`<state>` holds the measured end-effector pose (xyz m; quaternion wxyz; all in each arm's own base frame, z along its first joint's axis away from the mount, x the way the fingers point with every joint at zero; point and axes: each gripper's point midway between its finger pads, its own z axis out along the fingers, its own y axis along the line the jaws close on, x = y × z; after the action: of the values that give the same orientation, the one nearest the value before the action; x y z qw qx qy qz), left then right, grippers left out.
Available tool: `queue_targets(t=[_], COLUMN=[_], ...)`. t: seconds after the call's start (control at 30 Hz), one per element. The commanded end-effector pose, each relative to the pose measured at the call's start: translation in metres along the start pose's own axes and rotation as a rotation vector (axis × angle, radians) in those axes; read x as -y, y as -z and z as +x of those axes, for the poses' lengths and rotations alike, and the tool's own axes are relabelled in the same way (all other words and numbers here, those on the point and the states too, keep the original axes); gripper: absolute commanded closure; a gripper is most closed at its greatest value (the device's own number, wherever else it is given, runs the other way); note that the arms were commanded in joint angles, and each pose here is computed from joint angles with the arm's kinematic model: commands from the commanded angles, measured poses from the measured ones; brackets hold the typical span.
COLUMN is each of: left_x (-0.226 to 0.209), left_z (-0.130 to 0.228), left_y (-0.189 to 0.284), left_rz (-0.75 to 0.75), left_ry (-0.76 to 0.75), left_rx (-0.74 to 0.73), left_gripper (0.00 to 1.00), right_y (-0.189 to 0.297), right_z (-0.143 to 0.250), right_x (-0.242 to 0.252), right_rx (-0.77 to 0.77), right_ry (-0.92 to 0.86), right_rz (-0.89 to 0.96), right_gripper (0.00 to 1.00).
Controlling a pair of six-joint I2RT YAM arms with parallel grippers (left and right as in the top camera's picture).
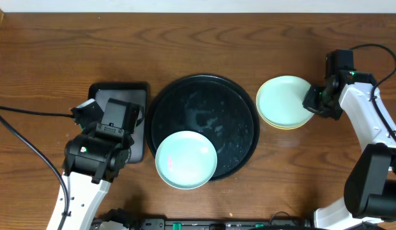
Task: Clean dirty plates on tray and stack at the side
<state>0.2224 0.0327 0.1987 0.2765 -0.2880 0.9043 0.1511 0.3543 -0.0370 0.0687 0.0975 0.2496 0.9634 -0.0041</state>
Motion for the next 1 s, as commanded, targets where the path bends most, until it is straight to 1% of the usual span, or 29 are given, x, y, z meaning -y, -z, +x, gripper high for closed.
queue_targets(t=[0.0,0.03,0.07,0.17,0.23,0.27,0.43,0.5,0.53,0.63,0.7,0.83,0.97], left_x=[-0.002,-0.002,-0.002,-0.002,-0.002,-0.002,-0.002,-0.002,-0.002,-0.002,-0.002,-0.002,-0.002], left_z=[0.001,0.001,0.001,0.001,0.001,0.001,0.001,0.001,0.001,0.001,0.001,0.001,0.001], left_y=[-0.003,-0.003,-0.003,-0.003,-0.003,-0.003,-0.003,-0.003,-0.003,-0.003,-0.003,-0.003,-0.003], left_rz=[-0.016,-0.016,-0.016,-0.016,-0.016,-0.016,-0.016,-0.016,-0.016,-0.016,-0.016,-0.016,-0.016], left_ry=[-0.016,-0.016,-0.016,-0.016,-0.016,-0.016,-0.016,-0.016,-0.016,-0.016,-0.016,-0.016,-0.016], left_rx=[-0.001,-0.001,-0.001,-0.001,-0.001,-0.001,-0.001,-0.001,-0.001,-0.001,-0.001,-0.001,-0.001], left_gripper=[0.92,0.92,0.92,0.92,0.92,0.92,0.92,0.92,0.92,0.92,0.92,0.92,0.92], right_y=[0.002,0.002,0.002,0.002,0.002,0.003,0.014,0.02,0.023,0.029,0.032,0.039,0.04], right_z=[0.002,0.002,0.002,0.004,0.007,0.011,0.032,0.046,0.055,0.083,0.101,0.143,0.167], right_x=[-0.002,-0.002,-0.003,-0.007,-0.016,-0.029,-0.083,-0.107,-0.118,-0.145,-0.16,-0.193,-0.214], right_rx=[0.005,0.005,0.005,0.002,-0.011,-0.028,-0.084,-0.105,-0.113,-0.127,-0.13,-0.122,-0.053], right_ry=[-0.006,-0.005,-0.004,0.003,0.013,0.053,0.224,0.316,0.366,0.537,0.635,0.862,1.011], right_rz=[-0.001,-0.001,-0.001,-0.012,-0.054,-0.113,-0.344,-0.431,-0.461,-0.497,-0.511,-0.543,-0.497], right_gripper=[0.77,0.7,0.6,0.38,0.32,0.3,0.29,0.29,0.31,0.32,0.3,0.3,0.35])
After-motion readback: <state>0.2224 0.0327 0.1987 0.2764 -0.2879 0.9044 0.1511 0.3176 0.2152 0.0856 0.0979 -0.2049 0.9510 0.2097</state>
